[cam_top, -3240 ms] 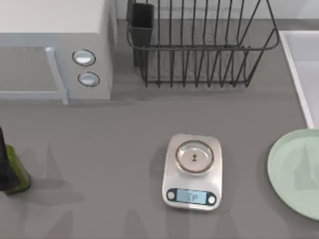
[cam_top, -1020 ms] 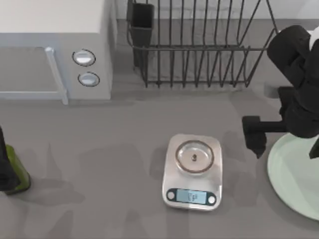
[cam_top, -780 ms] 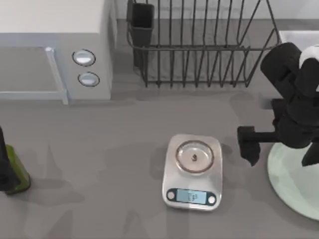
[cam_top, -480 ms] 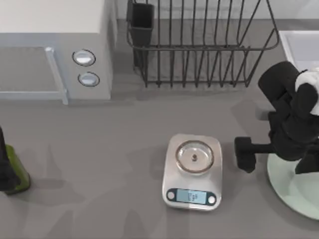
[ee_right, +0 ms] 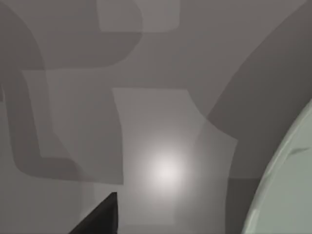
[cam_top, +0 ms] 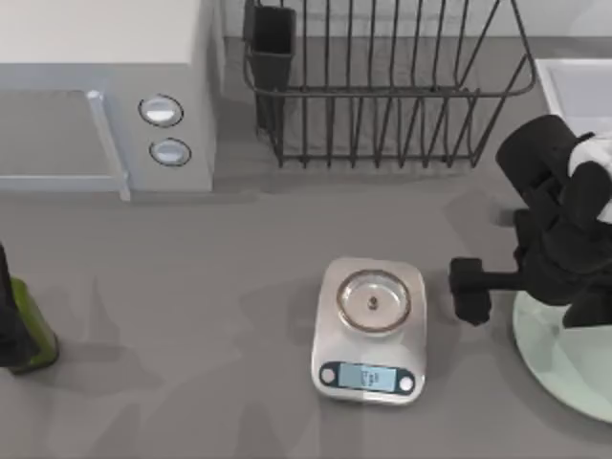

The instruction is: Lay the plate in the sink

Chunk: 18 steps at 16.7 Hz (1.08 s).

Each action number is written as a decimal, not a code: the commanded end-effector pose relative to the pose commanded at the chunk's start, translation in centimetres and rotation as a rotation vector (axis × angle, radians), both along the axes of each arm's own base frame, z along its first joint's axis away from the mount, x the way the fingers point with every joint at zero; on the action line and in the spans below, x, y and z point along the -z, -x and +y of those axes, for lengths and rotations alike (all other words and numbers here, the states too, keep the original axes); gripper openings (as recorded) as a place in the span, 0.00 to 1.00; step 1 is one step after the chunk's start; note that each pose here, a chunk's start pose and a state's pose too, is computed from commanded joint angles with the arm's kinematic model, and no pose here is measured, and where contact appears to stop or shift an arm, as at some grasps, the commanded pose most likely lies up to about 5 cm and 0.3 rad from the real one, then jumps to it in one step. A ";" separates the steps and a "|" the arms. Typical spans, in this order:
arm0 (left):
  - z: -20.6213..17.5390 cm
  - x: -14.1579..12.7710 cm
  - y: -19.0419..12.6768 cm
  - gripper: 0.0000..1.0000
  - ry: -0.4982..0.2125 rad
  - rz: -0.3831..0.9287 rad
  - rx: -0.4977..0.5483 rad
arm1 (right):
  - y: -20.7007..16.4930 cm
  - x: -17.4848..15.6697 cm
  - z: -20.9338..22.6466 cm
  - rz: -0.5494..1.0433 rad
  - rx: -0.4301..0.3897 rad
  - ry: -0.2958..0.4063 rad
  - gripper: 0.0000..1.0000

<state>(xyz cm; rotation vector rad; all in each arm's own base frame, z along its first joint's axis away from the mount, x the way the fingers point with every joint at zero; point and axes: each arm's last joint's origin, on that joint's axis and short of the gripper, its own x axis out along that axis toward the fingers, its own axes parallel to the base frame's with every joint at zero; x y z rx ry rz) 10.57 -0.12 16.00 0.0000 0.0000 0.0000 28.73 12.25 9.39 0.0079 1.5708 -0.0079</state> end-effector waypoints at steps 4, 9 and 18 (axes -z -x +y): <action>0.0 0.0 0.0 1.00 0.000 0.000 0.000 | 0.0 0.0 0.0 0.000 0.000 0.000 0.55; 0.0 0.0 0.0 1.00 0.000 0.000 0.000 | 0.0 0.0 0.0 0.000 0.000 0.000 0.17; 0.0 0.0 0.0 1.00 0.000 0.000 0.000 | 0.0 0.0 0.0 0.000 0.000 0.000 0.00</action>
